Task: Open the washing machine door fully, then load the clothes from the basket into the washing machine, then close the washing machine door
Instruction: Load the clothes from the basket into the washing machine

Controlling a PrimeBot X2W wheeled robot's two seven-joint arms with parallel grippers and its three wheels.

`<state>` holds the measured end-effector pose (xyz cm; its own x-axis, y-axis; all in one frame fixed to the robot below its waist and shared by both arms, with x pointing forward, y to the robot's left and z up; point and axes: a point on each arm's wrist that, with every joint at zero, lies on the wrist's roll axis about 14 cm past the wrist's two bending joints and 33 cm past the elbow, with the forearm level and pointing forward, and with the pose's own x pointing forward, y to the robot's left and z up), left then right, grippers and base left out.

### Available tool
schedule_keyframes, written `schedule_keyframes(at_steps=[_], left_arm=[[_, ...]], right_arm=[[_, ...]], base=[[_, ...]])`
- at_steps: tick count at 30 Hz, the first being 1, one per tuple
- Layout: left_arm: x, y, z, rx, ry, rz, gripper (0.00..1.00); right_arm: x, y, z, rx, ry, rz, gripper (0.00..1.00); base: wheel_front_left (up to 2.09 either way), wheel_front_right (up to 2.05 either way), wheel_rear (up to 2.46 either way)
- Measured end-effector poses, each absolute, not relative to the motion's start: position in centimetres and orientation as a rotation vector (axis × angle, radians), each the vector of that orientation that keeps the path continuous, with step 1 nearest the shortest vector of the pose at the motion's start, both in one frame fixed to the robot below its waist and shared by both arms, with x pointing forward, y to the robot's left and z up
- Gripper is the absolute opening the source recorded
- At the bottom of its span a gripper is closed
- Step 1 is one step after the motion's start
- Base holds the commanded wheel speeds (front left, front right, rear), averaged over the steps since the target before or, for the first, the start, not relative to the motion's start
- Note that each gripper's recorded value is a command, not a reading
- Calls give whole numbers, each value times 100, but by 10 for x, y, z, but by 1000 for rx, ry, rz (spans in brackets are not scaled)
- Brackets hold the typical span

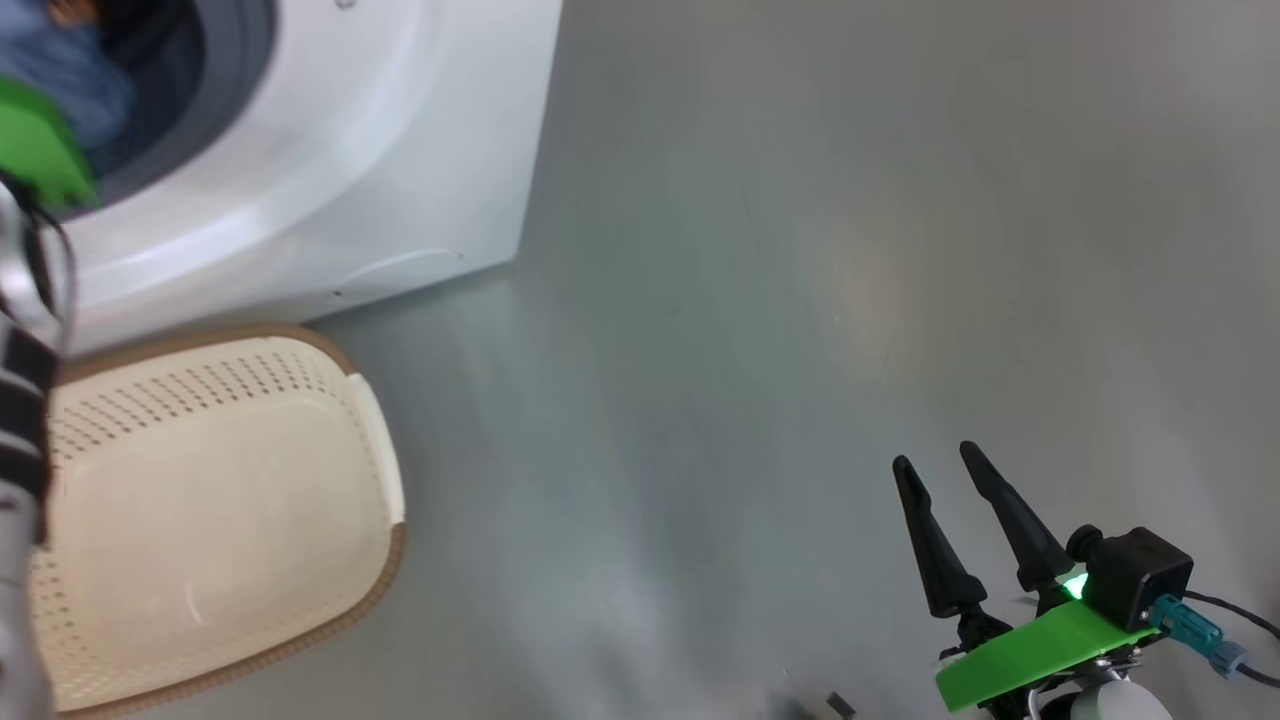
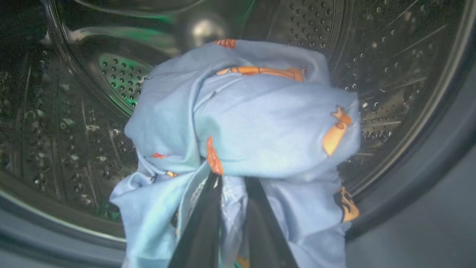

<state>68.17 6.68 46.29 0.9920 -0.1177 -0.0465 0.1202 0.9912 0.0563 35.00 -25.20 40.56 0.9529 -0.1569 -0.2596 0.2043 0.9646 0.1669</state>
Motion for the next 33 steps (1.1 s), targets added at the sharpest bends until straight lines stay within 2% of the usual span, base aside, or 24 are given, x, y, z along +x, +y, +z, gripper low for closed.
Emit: schedule_keyframes(at_steps=[7, 14, 28, 33], left_arm=[[715, 71, 475, 93, -22, -105, 0], [742, 79, 460, 122, -41, -66, 0], [775, 81, 444, 159, -75, -33, 0], [773, 83, 416, 176, 9, -32, 0]], right_arm=[[351, -257, 394, 183, 287, -198, 100], [354, -265, 379, 177, 330, -224, 100], [344, -282, 370, 169, 370, -299, 100], [343, -283, 369, 170, 375, -307, 100]], base=[[0, 0, 0], [0, 0, 0], [0, 0, 0], [0, 0, 0]])
